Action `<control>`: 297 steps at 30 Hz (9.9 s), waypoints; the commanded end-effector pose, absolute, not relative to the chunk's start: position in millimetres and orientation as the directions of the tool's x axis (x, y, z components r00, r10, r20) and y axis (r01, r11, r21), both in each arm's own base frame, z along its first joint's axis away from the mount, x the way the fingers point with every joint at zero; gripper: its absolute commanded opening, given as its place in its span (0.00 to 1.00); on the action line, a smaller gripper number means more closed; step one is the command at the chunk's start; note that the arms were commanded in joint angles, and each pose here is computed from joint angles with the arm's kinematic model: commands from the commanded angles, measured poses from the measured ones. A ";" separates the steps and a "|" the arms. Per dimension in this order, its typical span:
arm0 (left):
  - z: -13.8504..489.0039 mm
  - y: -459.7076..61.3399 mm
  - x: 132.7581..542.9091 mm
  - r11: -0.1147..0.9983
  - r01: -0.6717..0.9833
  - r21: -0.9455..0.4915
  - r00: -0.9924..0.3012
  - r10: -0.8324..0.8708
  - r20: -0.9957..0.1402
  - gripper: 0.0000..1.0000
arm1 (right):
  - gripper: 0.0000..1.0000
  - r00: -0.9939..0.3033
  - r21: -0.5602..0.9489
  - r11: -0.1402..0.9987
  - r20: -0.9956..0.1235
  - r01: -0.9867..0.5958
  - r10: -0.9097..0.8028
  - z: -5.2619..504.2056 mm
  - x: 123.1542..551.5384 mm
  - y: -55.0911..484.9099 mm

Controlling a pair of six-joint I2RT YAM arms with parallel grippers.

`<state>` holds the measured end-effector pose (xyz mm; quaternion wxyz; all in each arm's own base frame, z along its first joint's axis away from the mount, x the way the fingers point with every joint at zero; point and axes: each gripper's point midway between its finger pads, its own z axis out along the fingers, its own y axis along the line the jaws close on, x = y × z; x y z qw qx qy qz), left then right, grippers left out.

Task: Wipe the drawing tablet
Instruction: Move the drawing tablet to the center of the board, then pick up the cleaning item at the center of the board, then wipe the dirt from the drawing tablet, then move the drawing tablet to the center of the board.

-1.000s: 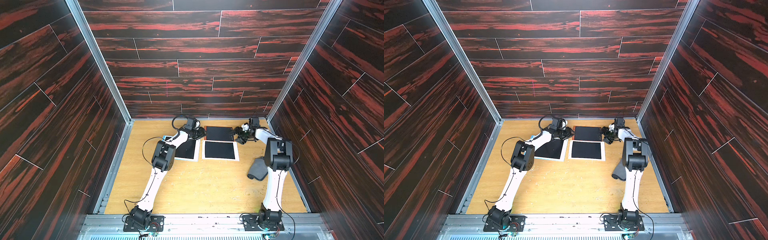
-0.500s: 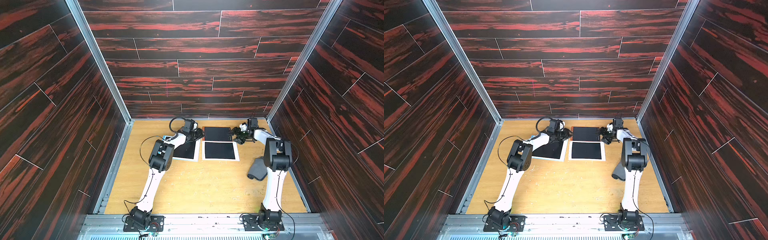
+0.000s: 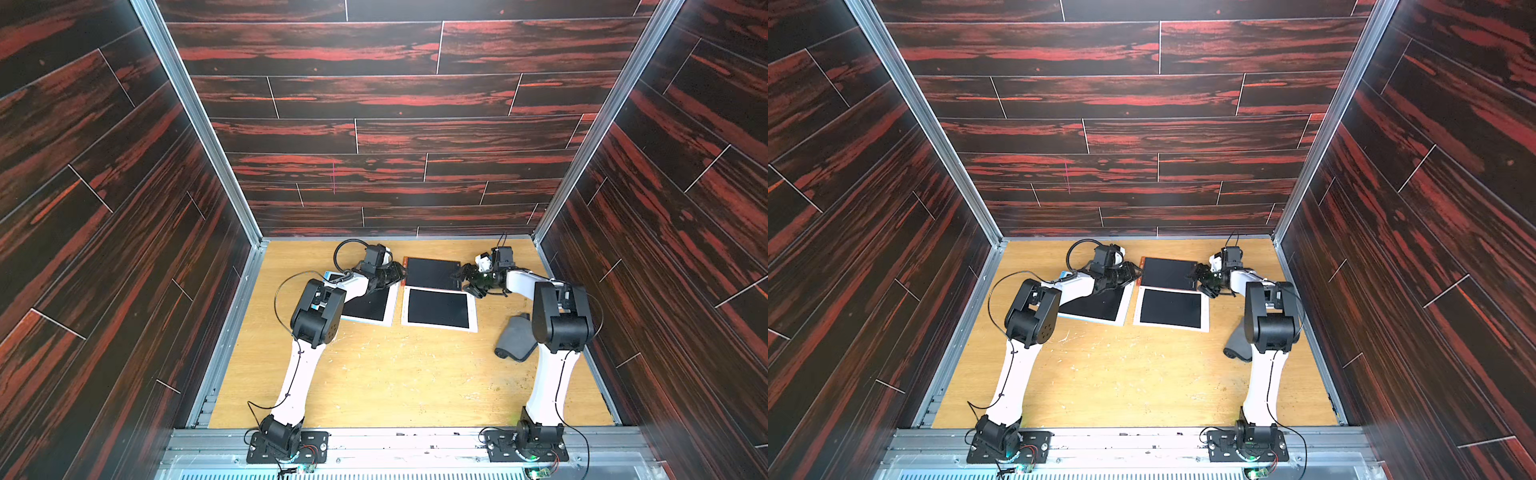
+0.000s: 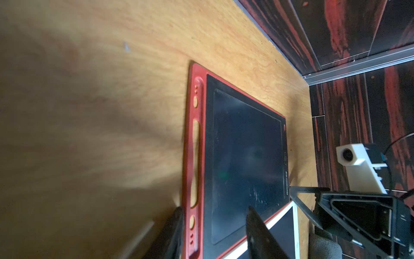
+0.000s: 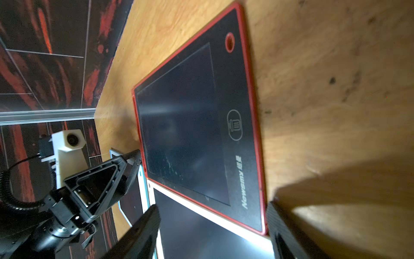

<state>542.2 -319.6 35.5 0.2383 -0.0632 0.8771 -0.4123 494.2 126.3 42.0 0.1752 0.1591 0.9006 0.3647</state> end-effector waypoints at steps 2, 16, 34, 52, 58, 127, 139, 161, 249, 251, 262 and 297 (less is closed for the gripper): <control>-31.8 -348.1 453.2 0.709 -0.026 -0.705 -0.979 -0.160 -0.124 0.46 | 0.77 -0.944 0.703 0.662 0.040 0.260 0.328 -3.0 428.2 168.4; -33.3 -351.7 424.7 0.719 -0.015 -0.695 -0.983 -0.138 -0.123 0.46 | 0.77 -0.945 0.693 0.670 0.049 0.265 0.324 -10.7 402.6 169.1; 83.3 -340.2 444.5 0.775 0.175 -0.607 -0.933 -0.066 -0.354 0.46 | 0.78 -0.873 0.541 0.820 -0.290 0.189 0.393 98.4 436.0 123.1; 87.9 -252.2 323.6 0.841 0.167 -0.515 -0.927 -0.044 -0.372 0.46 | 0.78 -0.907 0.457 0.849 -0.181 0.264 0.379 82.6 310.6 99.5; 109.1 -249.9 333.8 0.855 0.195 -0.481 -0.906 -0.031 -0.423 0.46 | 0.78 -0.915 0.410 0.859 -0.121 0.306 0.384 55.5 302.2 94.9; 108.6 -226.2 287.6 0.762 0.181 -0.622 -0.860 -0.184 -0.477 0.45 | 0.32 -0.721 0.027 0.721 0.033 0.692 0.692 -17.8 286.1 -19.6; 115.6 -218.9 278.2 0.772 0.168 -0.613 -0.865 -0.183 -0.468 0.45 | 0.00 -0.700 0.173 0.708 -0.115 0.685 0.705 38.3 314.8 -19.5; 127.4 -195.1 255.2 0.768 0.155 -0.621 -0.823 -0.247 -0.511 0.46 | 0.01 -0.746 0.817 -0.297 -0.574 -0.494 -0.337 332.1 124.2 278.5; 86.7 -244.0 273.4 0.793 0.145 -0.592 -0.908 -0.130 -0.398 0.45 | 0.00 -0.984 -0.042 0.989 -0.103 -0.140 -0.144 -5.4 331.8 277.8; 87.3 -243.3 272.6 0.795 0.148 -0.588 -0.908 -0.127 -0.399 0.45 | 0.00 -0.985 0.018 0.988 -0.083 -0.150 -0.148 -7.3 328.3 289.6; 94.4 -247.5 278.5 0.792 0.162 -0.588 -0.903 -0.122 -0.412 0.45 | 0.00 -0.996 -0.057 0.996 -0.064 0.065 0.062 -13.5 303.8 151.8; 85.3 -209.1 254.9 0.882 0.136 -0.452 -0.907 -0.073 -0.415 0.46 | 0.00 -0.979 0.407 0.899 -0.185 -0.159 -0.089 104.7 292.9 272.3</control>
